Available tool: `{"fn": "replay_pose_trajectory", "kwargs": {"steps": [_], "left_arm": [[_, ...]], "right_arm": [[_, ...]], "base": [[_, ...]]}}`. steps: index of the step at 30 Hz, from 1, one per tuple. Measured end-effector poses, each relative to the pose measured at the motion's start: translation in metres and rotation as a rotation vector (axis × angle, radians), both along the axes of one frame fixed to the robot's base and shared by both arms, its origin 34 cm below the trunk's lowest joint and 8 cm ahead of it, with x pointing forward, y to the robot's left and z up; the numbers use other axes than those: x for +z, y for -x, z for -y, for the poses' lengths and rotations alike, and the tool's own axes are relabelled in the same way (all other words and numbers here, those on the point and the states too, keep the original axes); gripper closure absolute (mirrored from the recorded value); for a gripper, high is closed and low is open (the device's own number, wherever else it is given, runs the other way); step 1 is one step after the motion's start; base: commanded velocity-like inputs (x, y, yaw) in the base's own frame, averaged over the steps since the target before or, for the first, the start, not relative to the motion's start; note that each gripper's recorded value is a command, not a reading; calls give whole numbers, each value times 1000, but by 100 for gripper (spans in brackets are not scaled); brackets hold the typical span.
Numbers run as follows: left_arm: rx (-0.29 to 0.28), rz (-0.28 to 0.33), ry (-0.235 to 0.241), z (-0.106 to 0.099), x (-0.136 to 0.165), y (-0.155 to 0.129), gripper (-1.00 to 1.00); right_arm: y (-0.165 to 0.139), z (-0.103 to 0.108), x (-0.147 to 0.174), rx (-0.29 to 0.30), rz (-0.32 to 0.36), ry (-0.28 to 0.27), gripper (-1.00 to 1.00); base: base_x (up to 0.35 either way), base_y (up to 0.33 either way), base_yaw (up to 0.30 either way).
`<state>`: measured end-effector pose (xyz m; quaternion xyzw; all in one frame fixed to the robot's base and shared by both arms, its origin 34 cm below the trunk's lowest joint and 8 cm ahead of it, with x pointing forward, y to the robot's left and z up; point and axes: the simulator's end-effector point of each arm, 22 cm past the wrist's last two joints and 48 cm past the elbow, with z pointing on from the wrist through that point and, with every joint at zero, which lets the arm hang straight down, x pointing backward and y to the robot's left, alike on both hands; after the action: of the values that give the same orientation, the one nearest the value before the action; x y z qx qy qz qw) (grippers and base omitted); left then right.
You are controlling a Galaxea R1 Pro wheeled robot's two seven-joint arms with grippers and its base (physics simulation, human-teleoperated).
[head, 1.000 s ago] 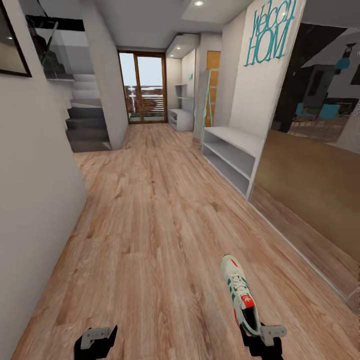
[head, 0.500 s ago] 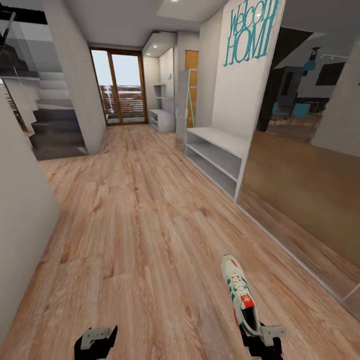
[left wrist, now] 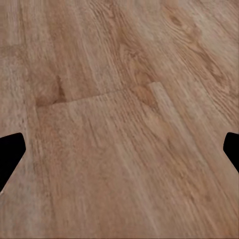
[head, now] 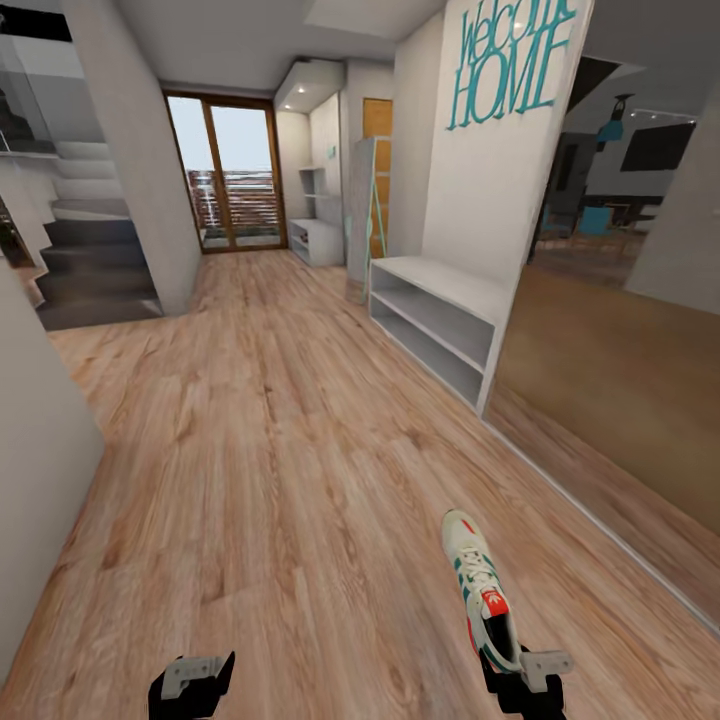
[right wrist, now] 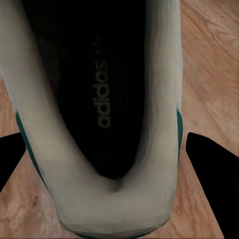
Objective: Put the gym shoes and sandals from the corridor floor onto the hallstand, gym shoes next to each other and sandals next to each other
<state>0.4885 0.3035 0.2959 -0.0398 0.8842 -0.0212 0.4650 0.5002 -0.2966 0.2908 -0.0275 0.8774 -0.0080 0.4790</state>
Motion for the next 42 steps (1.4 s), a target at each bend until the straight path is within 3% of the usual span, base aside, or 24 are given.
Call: {"fn": "replay_pose_trajectory", "kwargs": {"steps": [7,42], "left_arm": [[-1,-5,1,1,-2,1,-100],[-1,-17,4,2,-8,8,-100]], "right_arm": [[0,0,0,-1,-1,0,100],[6,0,-5,-11,-16,-9,100]], "base": [[160,133,-254],[2,2,-267]]}}
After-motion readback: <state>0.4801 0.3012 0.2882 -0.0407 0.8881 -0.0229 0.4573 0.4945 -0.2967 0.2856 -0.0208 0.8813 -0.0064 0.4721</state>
